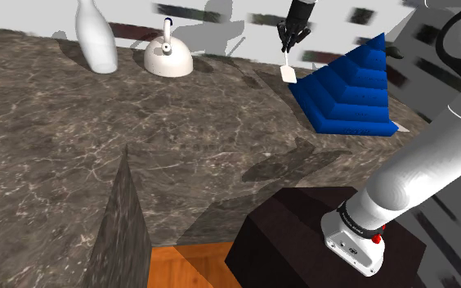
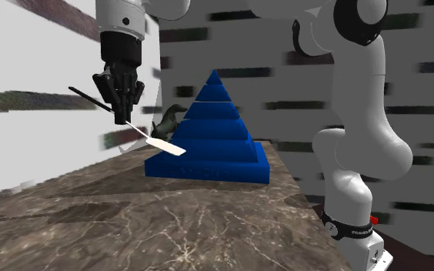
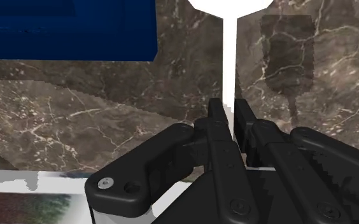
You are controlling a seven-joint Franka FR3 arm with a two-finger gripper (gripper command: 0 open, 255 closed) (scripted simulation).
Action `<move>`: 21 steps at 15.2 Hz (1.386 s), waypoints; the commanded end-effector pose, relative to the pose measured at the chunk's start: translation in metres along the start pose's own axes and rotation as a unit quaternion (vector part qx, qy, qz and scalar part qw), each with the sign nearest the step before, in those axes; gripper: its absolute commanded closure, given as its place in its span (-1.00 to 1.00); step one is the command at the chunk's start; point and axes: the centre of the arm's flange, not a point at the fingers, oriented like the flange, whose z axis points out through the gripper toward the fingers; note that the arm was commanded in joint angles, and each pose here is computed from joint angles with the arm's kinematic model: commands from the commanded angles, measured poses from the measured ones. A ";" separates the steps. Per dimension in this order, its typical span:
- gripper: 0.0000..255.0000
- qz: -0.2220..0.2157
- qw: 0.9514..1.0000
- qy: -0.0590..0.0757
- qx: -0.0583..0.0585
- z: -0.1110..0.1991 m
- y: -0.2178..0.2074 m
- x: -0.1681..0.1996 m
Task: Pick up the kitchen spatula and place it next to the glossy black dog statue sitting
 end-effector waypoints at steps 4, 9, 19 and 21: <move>1.00 0.000 1.000 0.000 0.000 -0.027 -0.001 0.002; 1.00 0.000 1.000 0.000 0.000 -0.053 -0.001 0.003; 1.00 0.000 1.000 0.000 0.000 -0.106 -0.001 0.007; 1.00 0.000 1.000 0.000 0.000 -0.116 -0.001 0.008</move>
